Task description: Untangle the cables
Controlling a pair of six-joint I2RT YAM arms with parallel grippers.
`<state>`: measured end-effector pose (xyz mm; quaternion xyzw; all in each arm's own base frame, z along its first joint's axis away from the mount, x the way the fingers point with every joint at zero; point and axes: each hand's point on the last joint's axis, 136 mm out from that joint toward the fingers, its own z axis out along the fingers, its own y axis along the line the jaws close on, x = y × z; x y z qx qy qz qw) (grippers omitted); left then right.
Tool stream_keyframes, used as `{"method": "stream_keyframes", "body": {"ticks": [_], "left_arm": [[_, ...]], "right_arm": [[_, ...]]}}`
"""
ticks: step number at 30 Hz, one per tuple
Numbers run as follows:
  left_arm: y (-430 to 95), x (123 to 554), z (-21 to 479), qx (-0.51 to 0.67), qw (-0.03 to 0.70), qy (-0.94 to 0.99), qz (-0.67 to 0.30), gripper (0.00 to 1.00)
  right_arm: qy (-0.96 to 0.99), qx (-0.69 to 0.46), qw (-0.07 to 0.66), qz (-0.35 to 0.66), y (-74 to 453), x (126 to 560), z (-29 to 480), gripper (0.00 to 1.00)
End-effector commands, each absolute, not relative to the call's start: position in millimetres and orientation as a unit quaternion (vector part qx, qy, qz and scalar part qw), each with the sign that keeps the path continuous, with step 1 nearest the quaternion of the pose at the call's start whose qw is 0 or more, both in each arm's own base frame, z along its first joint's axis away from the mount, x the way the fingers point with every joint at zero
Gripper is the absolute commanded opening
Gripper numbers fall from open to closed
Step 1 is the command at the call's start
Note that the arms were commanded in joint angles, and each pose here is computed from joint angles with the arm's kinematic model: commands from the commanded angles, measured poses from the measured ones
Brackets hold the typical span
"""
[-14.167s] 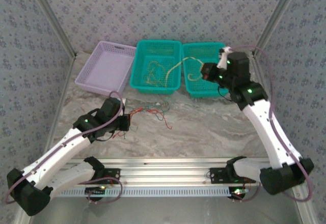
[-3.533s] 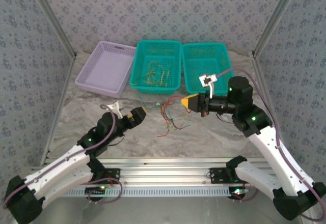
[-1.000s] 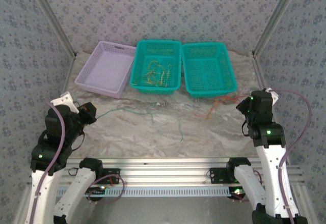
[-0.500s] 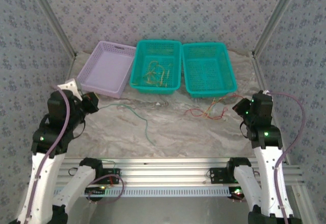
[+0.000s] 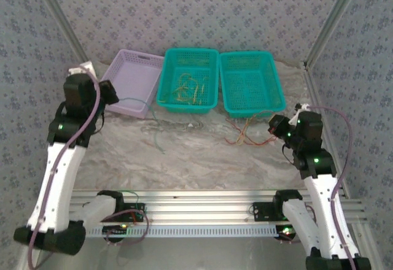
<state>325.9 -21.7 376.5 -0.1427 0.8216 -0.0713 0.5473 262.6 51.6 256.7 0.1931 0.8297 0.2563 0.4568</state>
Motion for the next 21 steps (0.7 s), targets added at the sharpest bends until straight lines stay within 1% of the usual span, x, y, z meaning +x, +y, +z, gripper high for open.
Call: {"method": "stream_keyframes", "body": {"ticks": [1,4,9,14,19,20,21], "left_arm": [[-6,360,392,-0.162,0.574,0.802,-0.04,0.0],[7,401,365,-0.187,0.54,0.82,-0.032,0.0],[10,454,330,-0.19,0.502,0.843,-0.024,0.0],[18,491,301,-0.192,0.477,0.858,0.015,0.0],[26,516,245,-0.189,0.42,0.886,0.058,0.0],[26,519,236,-0.187,0.412,0.89,0.059,0.01],[23,522,226,-0.182,0.4,0.897,0.051,0.05]], "right_arm": [[0.825,0.119,0.473,0.285,78,264,272,0.0],[0.833,0.067,0.463,0.297,103,261,274,0.0],[0.836,-0.021,0.447,0.318,146,251,275,0.0],[0.841,-0.118,0.416,0.325,192,235,266,0.0],[0.849,-0.169,0.389,0.314,221,229,254,0.0],[0.85,-0.177,0.386,0.312,225,228,254,0.01],[0.851,-0.185,0.382,0.309,230,227,253,0.11]]}}
